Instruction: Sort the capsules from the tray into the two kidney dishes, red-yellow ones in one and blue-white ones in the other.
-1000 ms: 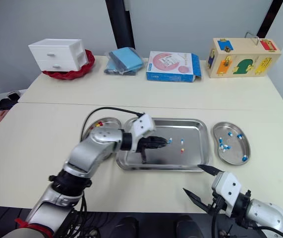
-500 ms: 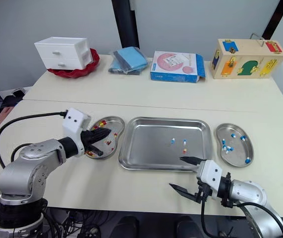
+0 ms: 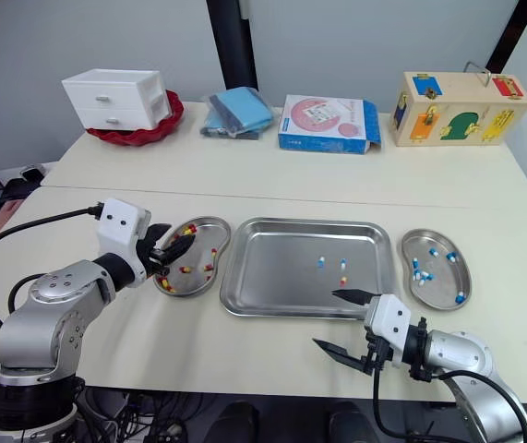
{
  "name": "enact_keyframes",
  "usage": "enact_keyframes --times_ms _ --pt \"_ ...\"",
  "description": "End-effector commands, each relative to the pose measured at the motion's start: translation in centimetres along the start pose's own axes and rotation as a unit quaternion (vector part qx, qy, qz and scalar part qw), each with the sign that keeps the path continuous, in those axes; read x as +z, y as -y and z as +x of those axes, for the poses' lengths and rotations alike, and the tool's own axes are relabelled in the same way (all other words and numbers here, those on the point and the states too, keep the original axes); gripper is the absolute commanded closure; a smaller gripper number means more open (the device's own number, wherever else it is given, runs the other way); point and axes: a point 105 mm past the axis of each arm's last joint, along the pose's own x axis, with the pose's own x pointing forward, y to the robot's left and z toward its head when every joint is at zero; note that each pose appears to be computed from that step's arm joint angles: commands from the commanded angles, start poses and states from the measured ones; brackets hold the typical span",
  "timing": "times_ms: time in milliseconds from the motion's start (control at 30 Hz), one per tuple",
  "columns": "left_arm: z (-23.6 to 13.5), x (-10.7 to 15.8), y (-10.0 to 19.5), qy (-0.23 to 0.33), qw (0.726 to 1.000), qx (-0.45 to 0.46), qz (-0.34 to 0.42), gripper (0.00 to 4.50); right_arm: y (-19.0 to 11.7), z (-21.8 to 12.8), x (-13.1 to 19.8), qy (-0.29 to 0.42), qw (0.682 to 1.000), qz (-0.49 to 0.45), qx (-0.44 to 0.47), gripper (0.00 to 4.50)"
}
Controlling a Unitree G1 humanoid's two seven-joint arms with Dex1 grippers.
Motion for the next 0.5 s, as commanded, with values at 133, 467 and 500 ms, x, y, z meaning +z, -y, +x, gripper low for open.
enact_keyframes --times_ms 133,467,500 --pt "0.1 0.4 0.0 0.024 1.000 0.003 0.015 0.05 0.0 -0.1 0.9 0.016 1.000 -0.004 -0.001 0.00" --pt "-1.1 0.5 -0.3 0.058 0.997 -0.006 -0.049 0.05 0.2 -0.4 0.8 0.014 1.000 -0.007 -0.003 0.00" --pt "-1.5 0.4 -0.5 0.060 0.997 -0.007 -0.050 0.05 0.2 -0.4 0.8 0.014 1.000 -0.007 -0.005 0.00"
